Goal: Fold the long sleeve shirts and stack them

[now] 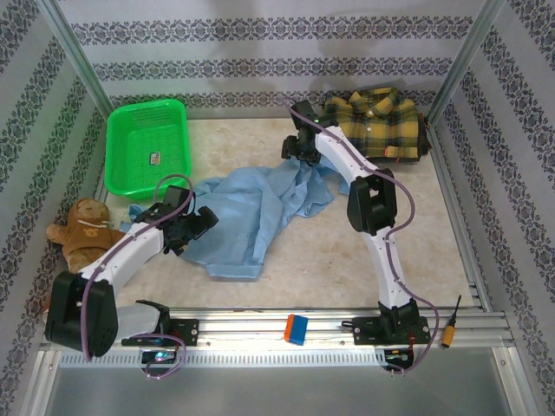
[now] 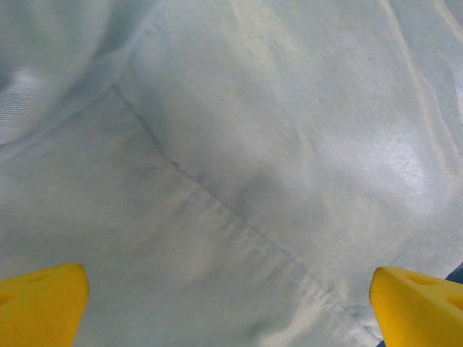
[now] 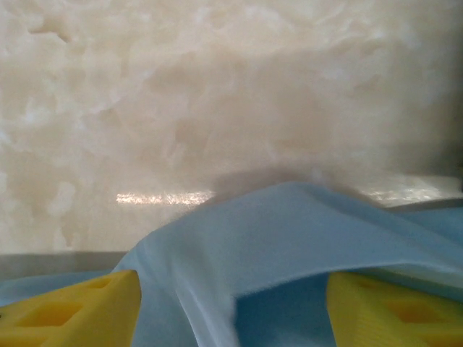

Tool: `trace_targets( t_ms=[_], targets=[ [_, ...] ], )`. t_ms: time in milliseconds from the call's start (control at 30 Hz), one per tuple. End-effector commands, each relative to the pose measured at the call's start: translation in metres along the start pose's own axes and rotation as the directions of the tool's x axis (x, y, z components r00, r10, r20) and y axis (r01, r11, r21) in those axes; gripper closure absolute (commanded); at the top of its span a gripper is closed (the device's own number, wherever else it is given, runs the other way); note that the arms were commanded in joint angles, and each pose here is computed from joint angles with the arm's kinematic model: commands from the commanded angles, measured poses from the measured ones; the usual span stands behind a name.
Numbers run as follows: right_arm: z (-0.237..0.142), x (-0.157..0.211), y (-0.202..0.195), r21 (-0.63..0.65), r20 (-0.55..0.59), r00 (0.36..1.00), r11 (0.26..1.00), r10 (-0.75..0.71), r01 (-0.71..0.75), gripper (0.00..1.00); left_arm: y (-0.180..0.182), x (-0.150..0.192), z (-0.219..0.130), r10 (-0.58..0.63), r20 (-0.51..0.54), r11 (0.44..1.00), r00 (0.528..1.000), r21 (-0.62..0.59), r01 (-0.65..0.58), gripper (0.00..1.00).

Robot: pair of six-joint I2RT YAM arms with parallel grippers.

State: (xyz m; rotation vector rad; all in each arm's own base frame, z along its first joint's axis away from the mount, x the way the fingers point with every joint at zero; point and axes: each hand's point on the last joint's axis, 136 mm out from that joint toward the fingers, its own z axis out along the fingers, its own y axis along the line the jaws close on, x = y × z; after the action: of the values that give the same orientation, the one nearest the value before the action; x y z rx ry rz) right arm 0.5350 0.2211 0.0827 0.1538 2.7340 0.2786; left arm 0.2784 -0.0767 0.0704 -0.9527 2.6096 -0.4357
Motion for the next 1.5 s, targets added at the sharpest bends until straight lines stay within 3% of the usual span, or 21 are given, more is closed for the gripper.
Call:
trace_targets(
  t_ms=[0,167,200,433,700,833,1067,1200,1233,1300,1467],
  targets=[
    [0.005,-0.011,0.004,-0.027,0.015,0.999,0.999,0.038,-0.037,0.4,-0.034,-0.007,0.009,0.001,0.009,0.998,1.0,0.067,-0.002,0.0],
    [-0.022,-0.032,-0.002,-0.026,0.1,0.992,0.997,0.078,-0.076,0.95,-0.041,-0.012,0.036,-0.047,0.0,0.999,0.999,0.027,0.047,0.0],
    [-0.034,-0.038,-0.001,-0.04,0.126,0.989,0.996,0.081,-0.077,1.0,-0.04,-0.015,0.041,-0.056,0.006,0.998,0.998,0.015,0.056,0.0],
    [-0.161,-0.048,-0.016,-0.091,0.295,0.95,0.992,0.107,-0.083,1.0,-0.041,-0.021,0.086,-0.102,-0.016,0.994,0.995,-0.048,0.101,0.0],
    [-0.266,0.03,-0.067,-0.097,0.357,0.917,0.983,0.181,-0.157,1.0,-0.049,-0.033,0.125,-0.113,-0.022,0.989,0.993,-0.099,0.111,0.0],
    [-0.276,0.092,-0.106,-0.06,0.328,0.908,0.965,0.261,-0.256,1.0,-0.062,-0.043,0.141,-0.099,-0.035,0.991,0.994,-0.092,0.096,0.01],
    [-0.249,0.212,-0.184,0.121,0.249,0.874,0.882,0.417,-0.455,1.0,-0.08,-0.071,0.147,-0.031,-0.018,0.995,0.999,-0.093,0.029,0.01],
    [-0.225,0.261,-0.2,0.186,0.154,0.859,0.839,0.489,-0.511,1.0,-0.114,-0.085,0.136,0.035,0.007,0.999,0.999,0.02,-0.035,0.0],
    [-0.22,0.271,-0.2,0.196,0.125,0.856,0.834,0.501,-0.516,0.93,-0.124,-0.085,0.131,0.046,0.003,0.997,0.999,0.061,-0.046,0.0],
    [-0.212,0.287,-0.199,0.197,0.08,0.842,0.819,0.534,-0.539,0.63,-0.145,-0.082,0.112,0.08,-0.007,0.987,0.997,0.137,-0.079,0.0],
    [-0.225,0.27,-0.194,0.152,0.127,0.863,0.85,0.49,-0.505,0.4,-0.155,-0.059,0.038,0.108,-0.022,0.966,0.994,0.237,-0.1,0.0]
  ],
)
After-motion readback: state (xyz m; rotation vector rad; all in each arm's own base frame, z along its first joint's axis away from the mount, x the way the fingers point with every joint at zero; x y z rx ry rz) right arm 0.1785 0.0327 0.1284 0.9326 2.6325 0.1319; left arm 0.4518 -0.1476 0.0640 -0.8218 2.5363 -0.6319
